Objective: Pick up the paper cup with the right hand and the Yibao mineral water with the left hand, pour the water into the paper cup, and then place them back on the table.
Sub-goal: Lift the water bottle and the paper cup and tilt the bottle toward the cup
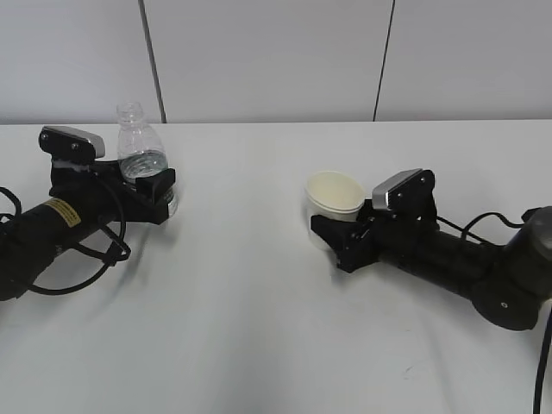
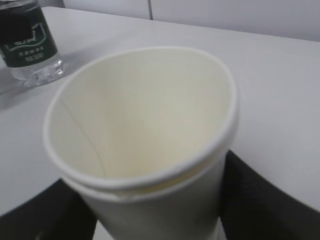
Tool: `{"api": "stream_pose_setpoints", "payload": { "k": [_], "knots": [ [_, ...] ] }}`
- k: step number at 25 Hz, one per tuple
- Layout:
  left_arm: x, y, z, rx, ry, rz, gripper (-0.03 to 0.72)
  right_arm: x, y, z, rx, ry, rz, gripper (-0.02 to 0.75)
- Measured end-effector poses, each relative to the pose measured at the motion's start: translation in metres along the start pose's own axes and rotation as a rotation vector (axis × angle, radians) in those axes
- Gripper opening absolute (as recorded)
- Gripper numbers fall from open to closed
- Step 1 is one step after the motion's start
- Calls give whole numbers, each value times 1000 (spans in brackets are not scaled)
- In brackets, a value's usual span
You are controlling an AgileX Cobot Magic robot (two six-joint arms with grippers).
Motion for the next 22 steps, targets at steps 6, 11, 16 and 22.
{"api": "stream_pose_setpoints", "payload": {
  "k": [6, 11, 16, 22],
  "knots": [
    [0, 0, 0, 1, 0, 0, 414, 4, 15, 35, 106, -34, -1, 510],
    [2, 0, -3, -19, 13, 3, 410, 7, 22, 53, 171, -57, -5, 510],
    [16, -2, -10, -67, 62, 4, 409, 13, 26, 59, 213, -30, -10, 510],
    [33, -7, -15, -110, 145, 47, 407, 20, 31, 62, 245, -3, -20, 510]
  ]
}}
Point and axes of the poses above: a point on each arm's last joint axis where the gripper is mounted, y pointing out along that axis toward the gripper, z along the wrist's bending axis when the last joint is at zero, x = y × z, the point moved 10 cm from there along y, pointing out along that axis toward the gripper, and after that the axes turned 7 degrees about y, right-handed, at the moved point
